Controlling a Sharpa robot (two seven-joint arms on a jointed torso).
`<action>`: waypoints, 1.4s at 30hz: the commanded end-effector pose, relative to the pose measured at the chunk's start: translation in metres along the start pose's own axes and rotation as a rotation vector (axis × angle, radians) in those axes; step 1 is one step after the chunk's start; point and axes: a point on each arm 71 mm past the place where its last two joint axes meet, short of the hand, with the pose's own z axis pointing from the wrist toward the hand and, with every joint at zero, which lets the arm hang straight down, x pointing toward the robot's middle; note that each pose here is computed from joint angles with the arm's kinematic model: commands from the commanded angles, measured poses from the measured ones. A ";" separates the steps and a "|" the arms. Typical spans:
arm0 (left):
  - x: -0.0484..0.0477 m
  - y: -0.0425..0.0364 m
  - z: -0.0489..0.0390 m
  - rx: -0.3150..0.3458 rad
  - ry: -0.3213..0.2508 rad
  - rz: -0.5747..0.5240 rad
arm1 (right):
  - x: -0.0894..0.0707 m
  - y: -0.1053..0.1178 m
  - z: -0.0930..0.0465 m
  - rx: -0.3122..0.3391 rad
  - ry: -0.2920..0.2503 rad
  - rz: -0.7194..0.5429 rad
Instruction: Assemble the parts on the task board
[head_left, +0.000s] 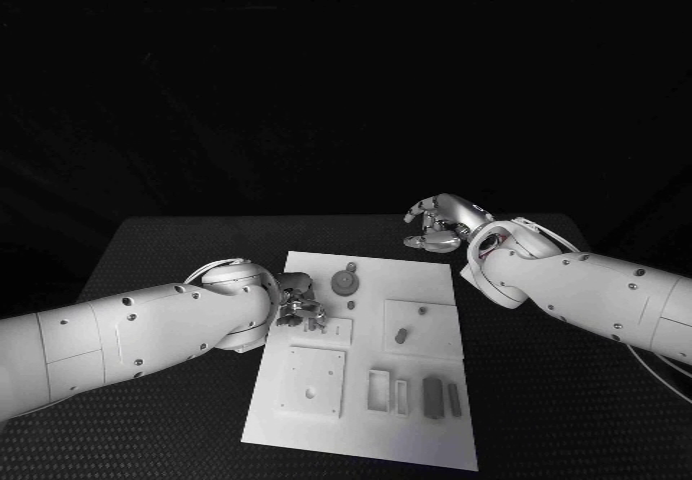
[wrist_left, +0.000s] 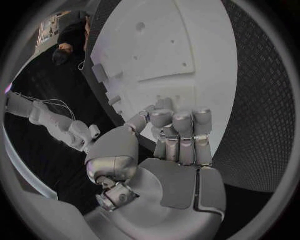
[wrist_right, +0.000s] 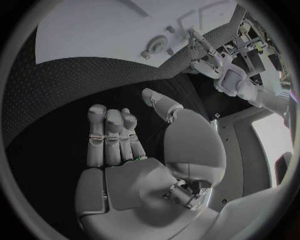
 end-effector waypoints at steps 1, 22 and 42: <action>0.0032 -0.0022 0.0003 0.008 0.024 0.004 | 0.001 0.001 0.000 -0.010 0.013 0.000; 0.0068 -0.0043 0.0009 0.014 0.036 0.006 | 0.001 0.001 0.000 -0.010 0.017 0.000; 0.0075 -0.0057 0.0017 0.015 0.043 0.024 | 0.002 0.002 0.001 -0.011 0.022 0.001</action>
